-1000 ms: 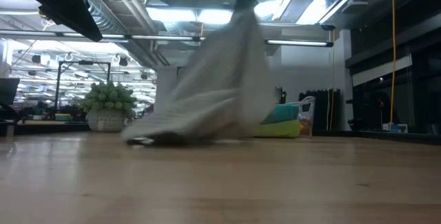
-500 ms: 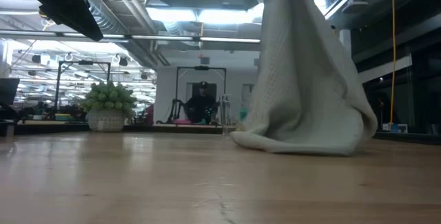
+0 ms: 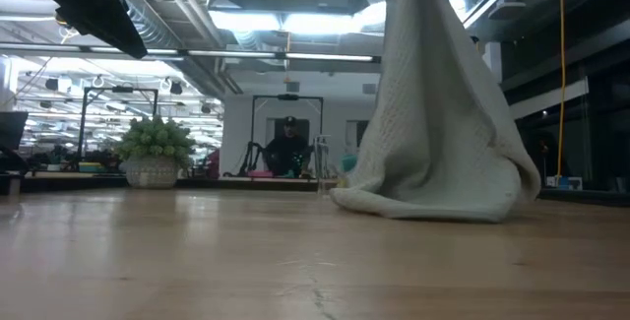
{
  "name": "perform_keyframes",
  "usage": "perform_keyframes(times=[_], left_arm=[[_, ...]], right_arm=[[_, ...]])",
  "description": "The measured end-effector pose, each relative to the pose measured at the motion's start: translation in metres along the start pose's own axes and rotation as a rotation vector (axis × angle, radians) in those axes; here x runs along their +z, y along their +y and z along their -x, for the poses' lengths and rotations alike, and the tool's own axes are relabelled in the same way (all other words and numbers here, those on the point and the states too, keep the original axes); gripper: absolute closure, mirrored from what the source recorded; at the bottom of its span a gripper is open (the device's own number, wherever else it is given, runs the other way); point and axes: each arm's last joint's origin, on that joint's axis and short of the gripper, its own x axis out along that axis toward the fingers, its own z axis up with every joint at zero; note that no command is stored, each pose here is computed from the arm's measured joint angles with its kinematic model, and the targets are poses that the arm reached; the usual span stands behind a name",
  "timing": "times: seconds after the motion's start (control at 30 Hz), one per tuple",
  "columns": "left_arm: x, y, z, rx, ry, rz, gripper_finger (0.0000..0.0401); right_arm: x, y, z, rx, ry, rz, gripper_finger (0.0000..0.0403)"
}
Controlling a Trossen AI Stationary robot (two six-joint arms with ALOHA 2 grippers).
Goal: Fold microfiber towels
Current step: Fold the gray microfiber cloth
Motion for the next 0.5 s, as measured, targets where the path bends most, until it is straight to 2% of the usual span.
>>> perform_keyframes(times=[0.3, 0.5], left_arm=[[0.0000, 0.0000, 0.0000, 0.000, 0.000, 0.000, 0.0305], [0.0003, -0.0003, 0.0000, -0.003, -0.003, 0.003, 0.0305]], right_arm=[[-0.0006, 0.0022, 0.0012, 0.059, 0.011, 0.059, 0.0401], [-0.0018, 0.0067, 0.0018, 0.218, 0.042, 0.113, 0.0401]])
